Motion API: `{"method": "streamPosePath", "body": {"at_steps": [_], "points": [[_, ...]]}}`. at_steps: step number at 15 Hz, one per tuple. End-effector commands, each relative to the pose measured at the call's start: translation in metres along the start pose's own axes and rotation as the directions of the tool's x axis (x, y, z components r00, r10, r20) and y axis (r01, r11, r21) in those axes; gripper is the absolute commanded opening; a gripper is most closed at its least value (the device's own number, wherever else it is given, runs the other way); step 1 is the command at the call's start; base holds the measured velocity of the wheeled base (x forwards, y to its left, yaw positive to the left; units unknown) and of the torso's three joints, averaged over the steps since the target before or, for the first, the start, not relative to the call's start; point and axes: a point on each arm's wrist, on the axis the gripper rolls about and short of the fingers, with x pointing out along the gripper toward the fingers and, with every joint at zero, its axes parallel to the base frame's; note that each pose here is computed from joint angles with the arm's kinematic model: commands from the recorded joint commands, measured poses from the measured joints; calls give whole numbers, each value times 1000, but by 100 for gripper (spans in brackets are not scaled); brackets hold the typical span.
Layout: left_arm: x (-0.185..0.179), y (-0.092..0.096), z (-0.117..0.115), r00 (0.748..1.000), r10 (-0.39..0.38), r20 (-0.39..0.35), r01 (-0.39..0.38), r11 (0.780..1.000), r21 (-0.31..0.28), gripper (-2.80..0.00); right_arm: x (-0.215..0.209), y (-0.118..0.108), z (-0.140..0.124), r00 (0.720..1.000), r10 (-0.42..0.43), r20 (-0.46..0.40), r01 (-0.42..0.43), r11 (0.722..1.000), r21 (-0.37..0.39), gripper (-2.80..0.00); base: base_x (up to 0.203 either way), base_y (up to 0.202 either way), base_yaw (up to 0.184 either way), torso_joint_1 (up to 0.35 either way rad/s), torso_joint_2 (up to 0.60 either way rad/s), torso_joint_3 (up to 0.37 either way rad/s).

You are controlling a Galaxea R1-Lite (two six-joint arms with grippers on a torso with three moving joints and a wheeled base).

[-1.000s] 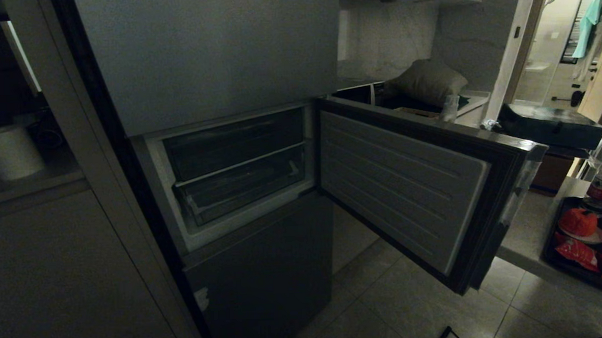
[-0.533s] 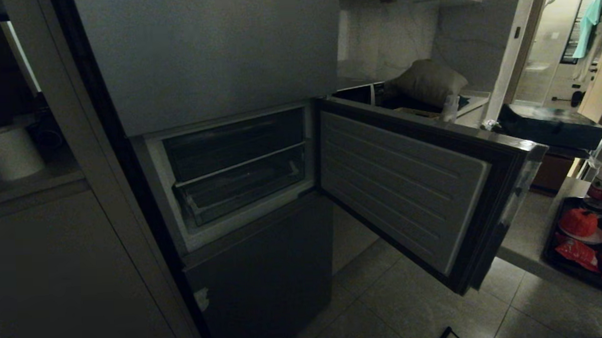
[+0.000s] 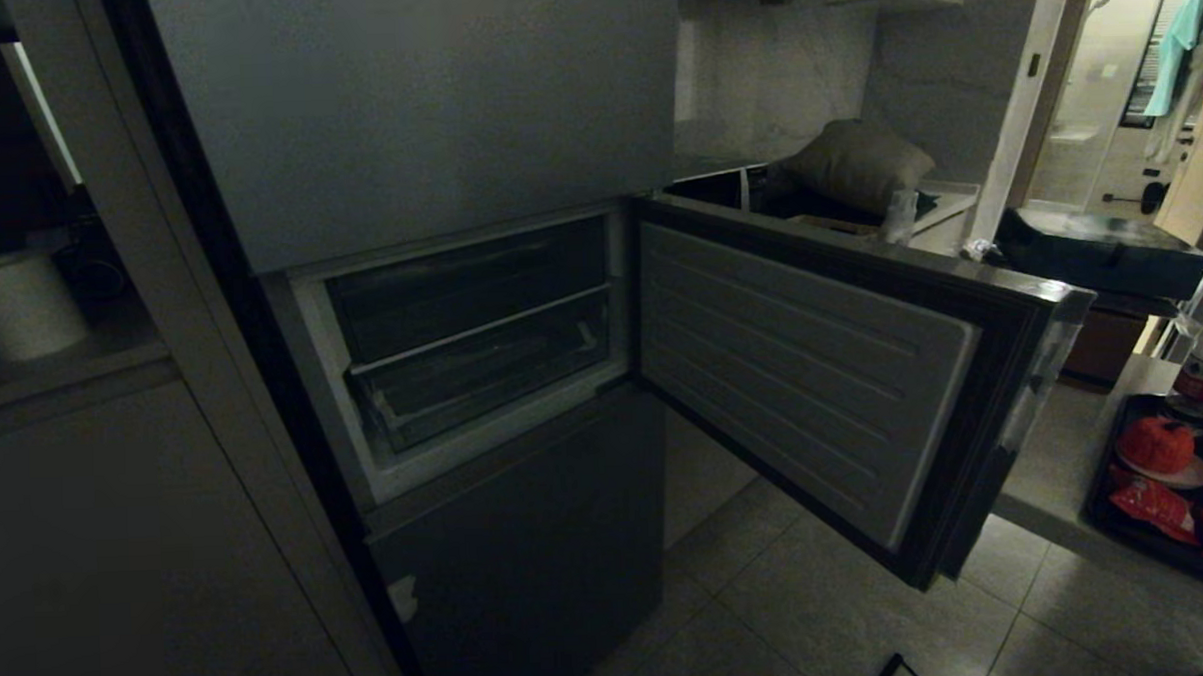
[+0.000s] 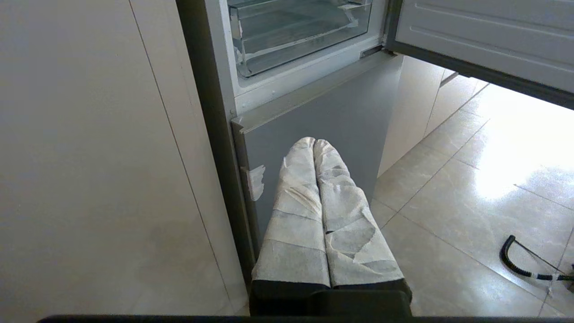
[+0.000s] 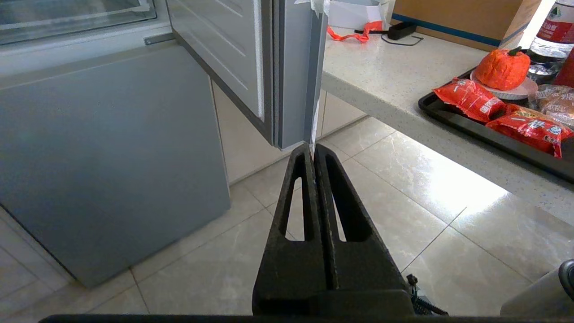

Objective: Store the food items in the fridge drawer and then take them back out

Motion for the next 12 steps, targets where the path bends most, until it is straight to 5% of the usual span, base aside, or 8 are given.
{"method": "streamPosePath", "body": {"at_steps": [1,6,9,12], "points": [[0,0,0,1000,1,1,-1,1000,1,-280,0,0,0,1000,0,0,0,1000,0,-280,0,0,0,0,0,0],[0,-1,0,999,-38,-2,38,994,104,-280,0,0,0,1000,2,10,-2,1000,0,-280,0,0,0,0,0,0],[0,-1,0,999,-33,-3,34,996,83,-280,0,0,0,1000,2,13,-2,1000,2,-280,0,0,0,0,0,0],[0,0,0,1000,2,2,-2,1000,-17,-280,2,0,1,999,1,44,-1,1000,0,-280,0,0,0,0,0,0]]}}
